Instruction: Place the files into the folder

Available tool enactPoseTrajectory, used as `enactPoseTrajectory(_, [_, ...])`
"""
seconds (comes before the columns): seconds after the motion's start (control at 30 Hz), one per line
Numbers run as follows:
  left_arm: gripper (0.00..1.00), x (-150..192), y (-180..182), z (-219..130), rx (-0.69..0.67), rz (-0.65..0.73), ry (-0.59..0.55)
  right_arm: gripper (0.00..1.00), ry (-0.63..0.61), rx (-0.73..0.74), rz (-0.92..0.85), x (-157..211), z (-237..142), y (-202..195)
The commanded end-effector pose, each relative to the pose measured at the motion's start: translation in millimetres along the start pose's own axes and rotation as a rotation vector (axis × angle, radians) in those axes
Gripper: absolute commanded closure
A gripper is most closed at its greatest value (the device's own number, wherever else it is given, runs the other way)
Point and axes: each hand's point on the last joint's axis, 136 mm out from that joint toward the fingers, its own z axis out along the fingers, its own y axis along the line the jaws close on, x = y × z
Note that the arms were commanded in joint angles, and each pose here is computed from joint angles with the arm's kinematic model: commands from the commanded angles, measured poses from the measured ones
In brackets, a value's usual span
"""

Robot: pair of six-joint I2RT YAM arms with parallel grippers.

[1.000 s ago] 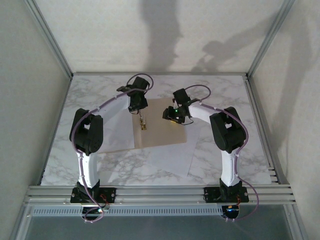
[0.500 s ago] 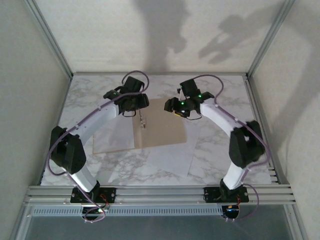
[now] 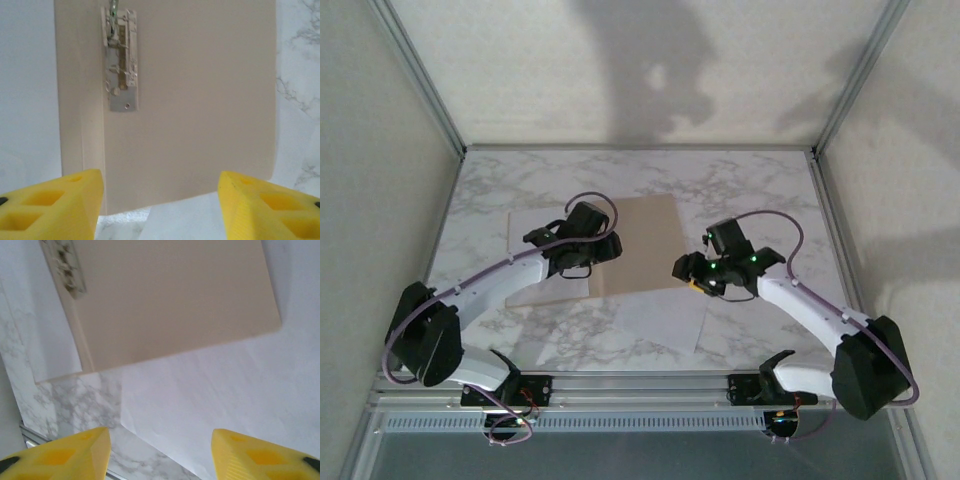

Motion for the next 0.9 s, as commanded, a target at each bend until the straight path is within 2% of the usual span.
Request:
enactPoseTrajectory(0.0, [0.37,-1,-14,-5,0.078,-0.021,-0.032,0.45,-0.029,-0.019,0.043,5,3,-6])
enactPoseTrajectory(0.2, [0.36,2,-14,6,0.078,-0.022,-0.032,0.43,-0.016,0.036,0.063,9,8,-20])
enactPoseTrajectory(0.5, [0.35,10,-13,29,0.08,0.014,0.009,0.44,0.049,0.077,0.105,29,46,-59])
enactPoseTrajectory(0.67, [0.36,13,-17,44,0.088,0.026,0.036,0.45,0.046,0.061,0.083,26,59,-61])
enactPoseTrajectory(0.87, [0.36,7,-22,53,0.083,0.014,0.022,0.46,0.094,0.121,0.036,17,69,-62])
